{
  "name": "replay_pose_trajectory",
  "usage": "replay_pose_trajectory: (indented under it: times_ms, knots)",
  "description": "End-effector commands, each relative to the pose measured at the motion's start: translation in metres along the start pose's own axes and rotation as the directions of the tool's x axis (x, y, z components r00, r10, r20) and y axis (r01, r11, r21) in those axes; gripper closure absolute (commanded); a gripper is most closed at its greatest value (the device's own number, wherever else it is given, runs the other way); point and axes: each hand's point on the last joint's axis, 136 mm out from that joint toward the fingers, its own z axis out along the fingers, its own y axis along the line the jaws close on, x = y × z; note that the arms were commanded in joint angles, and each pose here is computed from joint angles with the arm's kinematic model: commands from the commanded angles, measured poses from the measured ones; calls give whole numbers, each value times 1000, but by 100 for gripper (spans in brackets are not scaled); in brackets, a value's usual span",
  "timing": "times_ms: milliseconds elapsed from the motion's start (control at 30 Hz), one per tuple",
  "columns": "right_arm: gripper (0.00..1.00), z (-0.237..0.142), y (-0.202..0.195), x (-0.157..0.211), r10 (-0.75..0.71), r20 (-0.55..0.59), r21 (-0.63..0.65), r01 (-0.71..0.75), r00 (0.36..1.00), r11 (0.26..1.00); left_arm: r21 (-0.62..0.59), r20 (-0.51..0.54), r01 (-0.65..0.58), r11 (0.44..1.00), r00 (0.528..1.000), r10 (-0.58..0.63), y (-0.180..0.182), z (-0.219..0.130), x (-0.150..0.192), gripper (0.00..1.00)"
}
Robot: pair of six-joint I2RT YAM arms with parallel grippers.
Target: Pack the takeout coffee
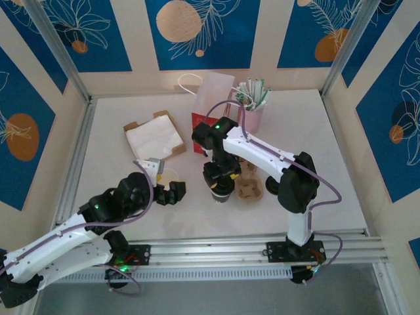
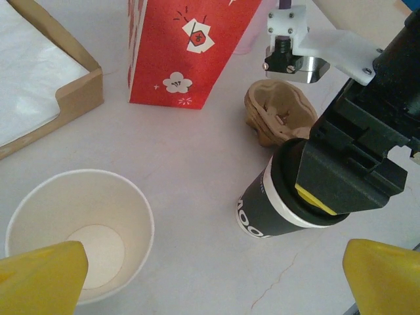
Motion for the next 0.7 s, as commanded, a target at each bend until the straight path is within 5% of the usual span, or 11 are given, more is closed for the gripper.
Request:
replay_pose_trajectory:
  times_ms: [0, 667]
  knots:
    - [32, 5, 2, 4, -9, -28, -12, 8, 1000, 1000, 0, 18, -13, 1000, 1000, 13, 1, 1, -5, 0]
    - [32, 7, 2, 6, -5, -39, -4, 5, 999, 1000, 4, 18, -8, 1000, 1000, 8, 0, 2, -6, 0]
